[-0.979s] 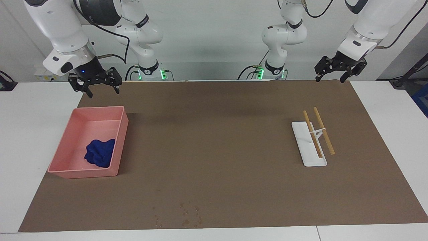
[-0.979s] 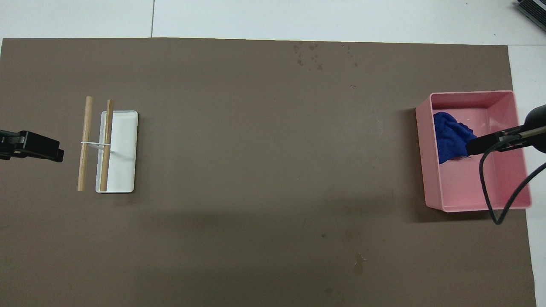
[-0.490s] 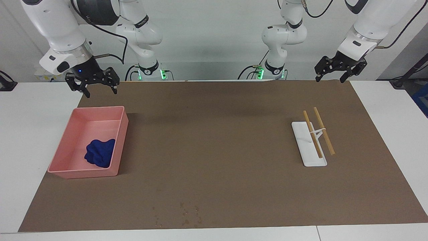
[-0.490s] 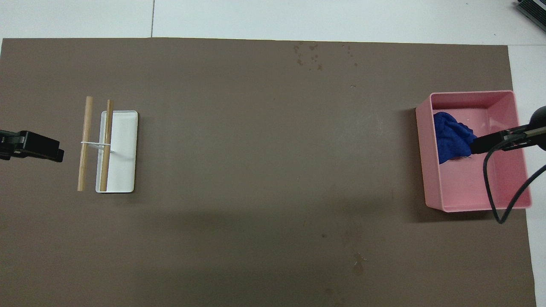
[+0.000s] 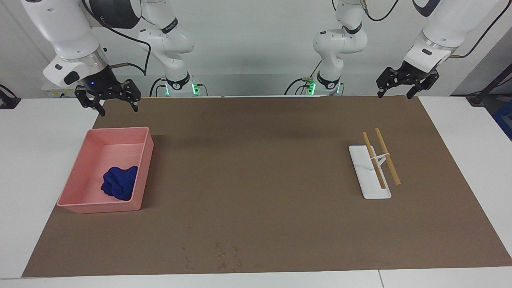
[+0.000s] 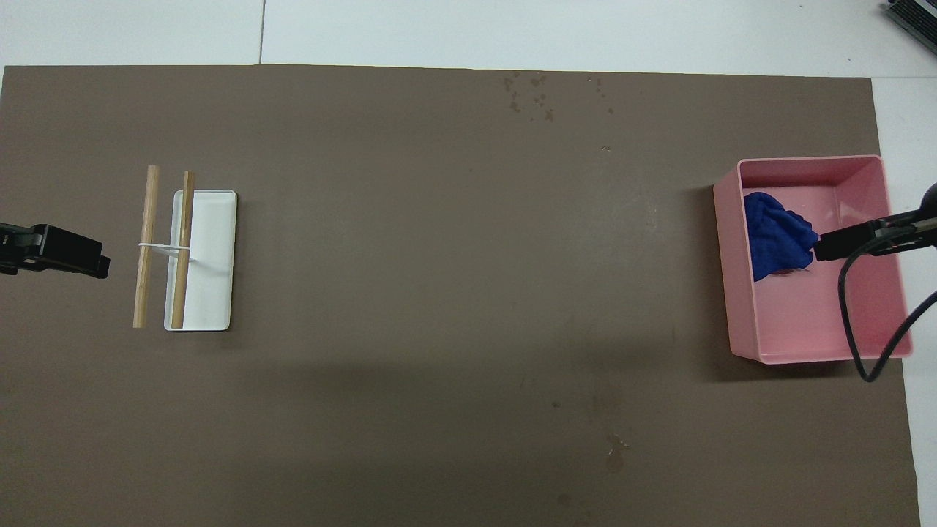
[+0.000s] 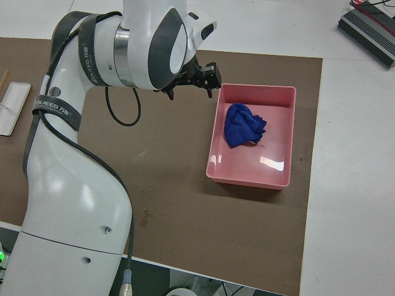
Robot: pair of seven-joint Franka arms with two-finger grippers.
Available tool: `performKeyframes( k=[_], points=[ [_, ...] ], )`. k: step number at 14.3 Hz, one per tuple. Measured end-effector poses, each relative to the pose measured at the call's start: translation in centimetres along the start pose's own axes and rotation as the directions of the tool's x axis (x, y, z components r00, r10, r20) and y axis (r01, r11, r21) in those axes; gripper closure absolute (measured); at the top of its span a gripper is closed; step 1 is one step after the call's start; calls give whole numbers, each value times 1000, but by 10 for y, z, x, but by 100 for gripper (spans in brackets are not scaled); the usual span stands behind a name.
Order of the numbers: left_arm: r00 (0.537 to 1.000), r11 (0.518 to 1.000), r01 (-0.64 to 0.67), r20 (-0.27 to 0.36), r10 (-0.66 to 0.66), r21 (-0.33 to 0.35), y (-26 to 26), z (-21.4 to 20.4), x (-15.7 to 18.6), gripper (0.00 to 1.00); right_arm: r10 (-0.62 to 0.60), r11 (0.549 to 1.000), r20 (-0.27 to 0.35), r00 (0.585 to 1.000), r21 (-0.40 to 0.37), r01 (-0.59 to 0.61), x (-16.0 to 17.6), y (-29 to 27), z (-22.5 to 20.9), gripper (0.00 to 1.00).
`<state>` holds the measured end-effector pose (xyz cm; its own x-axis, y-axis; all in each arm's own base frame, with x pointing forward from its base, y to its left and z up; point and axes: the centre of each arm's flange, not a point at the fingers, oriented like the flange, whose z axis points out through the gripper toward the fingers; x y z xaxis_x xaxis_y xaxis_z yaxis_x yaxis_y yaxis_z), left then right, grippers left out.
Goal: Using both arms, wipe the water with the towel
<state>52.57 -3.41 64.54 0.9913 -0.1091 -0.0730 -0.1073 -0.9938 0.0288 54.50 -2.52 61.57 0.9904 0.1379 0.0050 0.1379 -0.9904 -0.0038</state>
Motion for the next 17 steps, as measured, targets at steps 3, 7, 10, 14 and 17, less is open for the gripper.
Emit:
performKeyframes(
  k=[3, 7, 10, 14, 17],
  points=[
    [1000, 1000, 0, 0, 0, 0, 0, 0, 0, 0, -4, 1000, 0, 1000, 0, 4, 1, -2, 0, 0],
    [1000, 1000, 0, 0, 0, 0, 0, 0, 0, 0, -19, 1000, 4, 1000, 1, 19, 3, -10, 2, 0],
    [1000, 1000, 0, 0, 0, 0, 0, 0, 0, 0, -26, 1000, 7, 1000, 2, 26, 4, -13, 4, 0],
    [1000, 1000, 0, 0, 0, 0, 0, 0, 0, 0, -29, 1000, 22, 999, 4, 29, 3, -15, 4, 0],
    [1000, 1000, 0, 0, 0, 0, 0, 0, 0, 0, -30, 1000, 36, 999, 7, 30, -1, -16, -5, 0]
  ],
)
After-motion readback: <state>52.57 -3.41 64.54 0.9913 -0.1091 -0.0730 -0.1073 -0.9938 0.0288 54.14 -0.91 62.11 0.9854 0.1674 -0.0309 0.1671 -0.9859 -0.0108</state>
